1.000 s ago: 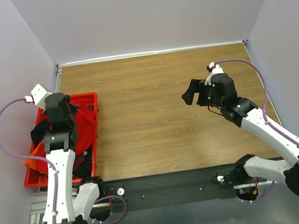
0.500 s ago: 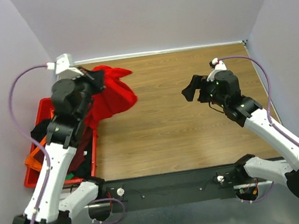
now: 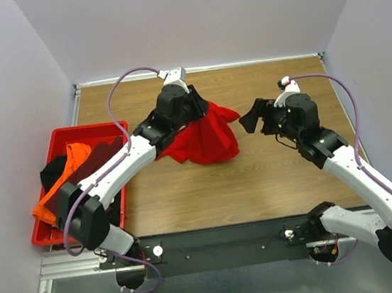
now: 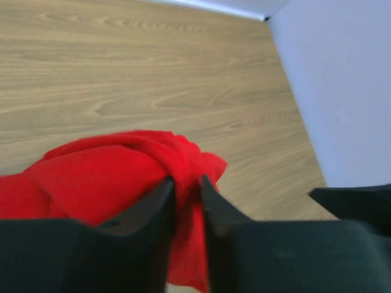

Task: Fold and stack the t-shirts
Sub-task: Move the tshirt to the center of the board, then flatten the tshirt out

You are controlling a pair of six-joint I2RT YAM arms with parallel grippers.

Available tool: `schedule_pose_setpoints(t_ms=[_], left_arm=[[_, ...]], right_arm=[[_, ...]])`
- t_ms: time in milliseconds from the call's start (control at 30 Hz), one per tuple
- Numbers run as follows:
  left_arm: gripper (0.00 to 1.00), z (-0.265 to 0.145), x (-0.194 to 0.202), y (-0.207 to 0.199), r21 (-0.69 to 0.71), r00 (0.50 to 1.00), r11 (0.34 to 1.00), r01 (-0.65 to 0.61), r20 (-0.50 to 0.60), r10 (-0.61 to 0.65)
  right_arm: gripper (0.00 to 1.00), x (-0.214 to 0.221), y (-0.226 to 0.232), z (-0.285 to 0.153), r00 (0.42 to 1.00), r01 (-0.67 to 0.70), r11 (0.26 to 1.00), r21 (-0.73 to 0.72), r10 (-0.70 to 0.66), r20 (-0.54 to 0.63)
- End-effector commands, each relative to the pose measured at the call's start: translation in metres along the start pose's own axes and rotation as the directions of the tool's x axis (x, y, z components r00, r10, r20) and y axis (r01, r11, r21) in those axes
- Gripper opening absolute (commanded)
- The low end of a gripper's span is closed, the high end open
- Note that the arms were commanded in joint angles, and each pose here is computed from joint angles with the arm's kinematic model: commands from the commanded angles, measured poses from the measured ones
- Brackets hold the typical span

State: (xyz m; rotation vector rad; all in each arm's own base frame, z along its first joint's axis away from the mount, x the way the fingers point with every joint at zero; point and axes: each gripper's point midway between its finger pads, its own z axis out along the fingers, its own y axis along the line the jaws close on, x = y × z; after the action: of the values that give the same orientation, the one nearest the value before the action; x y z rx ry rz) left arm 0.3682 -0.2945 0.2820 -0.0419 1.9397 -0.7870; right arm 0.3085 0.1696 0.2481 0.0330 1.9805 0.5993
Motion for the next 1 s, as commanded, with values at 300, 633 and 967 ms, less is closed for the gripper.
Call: schedule_pose_setpoints(t_ms=[300,633,967], left_arm=[[0.49,-0.015,-0.007,0.082,-0.175,0.995,0.981,0.087,0.058,-0.078],[0.39,-0.048,0.062,0.191,-0.425,0.987,0.892,0.151,0.022,-0.157],[0.34,-0.035,0.098,0.218,-0.483,0.985,0.867,0.121,-0.053,-0.167]], right_arm=[[0.99,0.092,0.000,0.041,0.971,0.068,0.997,0.033,-0.058,-0.230],[0.91,0.166,0.045,0.081,0.905,0.242,0.970,0.004,-0.224,-0.360],[0.89,0.180,0.068,0.119,0.890,0.325,0.945,0.024,-0.298,-0.345]])
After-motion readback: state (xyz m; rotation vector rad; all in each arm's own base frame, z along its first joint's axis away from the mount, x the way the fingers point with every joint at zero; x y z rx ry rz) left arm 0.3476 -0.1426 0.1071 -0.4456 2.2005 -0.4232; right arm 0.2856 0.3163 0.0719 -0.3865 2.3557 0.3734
